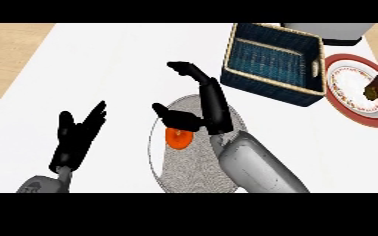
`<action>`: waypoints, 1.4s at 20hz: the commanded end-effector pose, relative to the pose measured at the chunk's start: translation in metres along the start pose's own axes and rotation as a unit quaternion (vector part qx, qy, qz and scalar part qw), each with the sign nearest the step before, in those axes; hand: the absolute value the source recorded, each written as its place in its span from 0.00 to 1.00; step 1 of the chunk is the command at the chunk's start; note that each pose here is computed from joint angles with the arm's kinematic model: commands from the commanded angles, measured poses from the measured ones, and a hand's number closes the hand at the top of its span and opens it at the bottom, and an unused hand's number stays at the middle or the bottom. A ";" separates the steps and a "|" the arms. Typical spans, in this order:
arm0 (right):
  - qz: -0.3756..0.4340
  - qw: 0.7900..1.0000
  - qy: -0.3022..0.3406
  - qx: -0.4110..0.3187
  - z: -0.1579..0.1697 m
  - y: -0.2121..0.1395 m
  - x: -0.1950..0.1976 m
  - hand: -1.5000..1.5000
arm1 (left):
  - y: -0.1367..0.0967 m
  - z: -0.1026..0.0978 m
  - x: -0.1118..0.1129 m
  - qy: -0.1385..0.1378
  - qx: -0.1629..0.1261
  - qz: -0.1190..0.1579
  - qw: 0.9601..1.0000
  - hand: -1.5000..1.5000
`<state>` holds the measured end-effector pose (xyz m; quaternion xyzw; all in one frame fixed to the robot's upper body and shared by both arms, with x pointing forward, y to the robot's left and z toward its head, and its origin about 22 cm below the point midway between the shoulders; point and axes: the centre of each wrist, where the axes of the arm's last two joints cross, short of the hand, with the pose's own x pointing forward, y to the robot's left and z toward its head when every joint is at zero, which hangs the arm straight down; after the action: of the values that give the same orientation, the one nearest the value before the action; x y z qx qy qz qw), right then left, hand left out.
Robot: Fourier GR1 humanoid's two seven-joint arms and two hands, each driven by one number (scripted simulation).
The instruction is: Pick the squash from the placemat and place it in the basket
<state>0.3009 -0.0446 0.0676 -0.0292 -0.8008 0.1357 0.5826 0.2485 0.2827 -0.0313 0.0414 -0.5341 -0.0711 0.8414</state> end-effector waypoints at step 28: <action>0.493 0.799 0.278 0.202 -0.065 0.065 0.221 0.00 | 0.011 0.039 -0.040 0.069 0.069 0.035 0.995 0.50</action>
<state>0.3021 0.0674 0.2493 -0.2776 -0.5229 0.5299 0.6071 0.2057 0.3042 -0.0431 0.0853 -0.5077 -0.0090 0.8573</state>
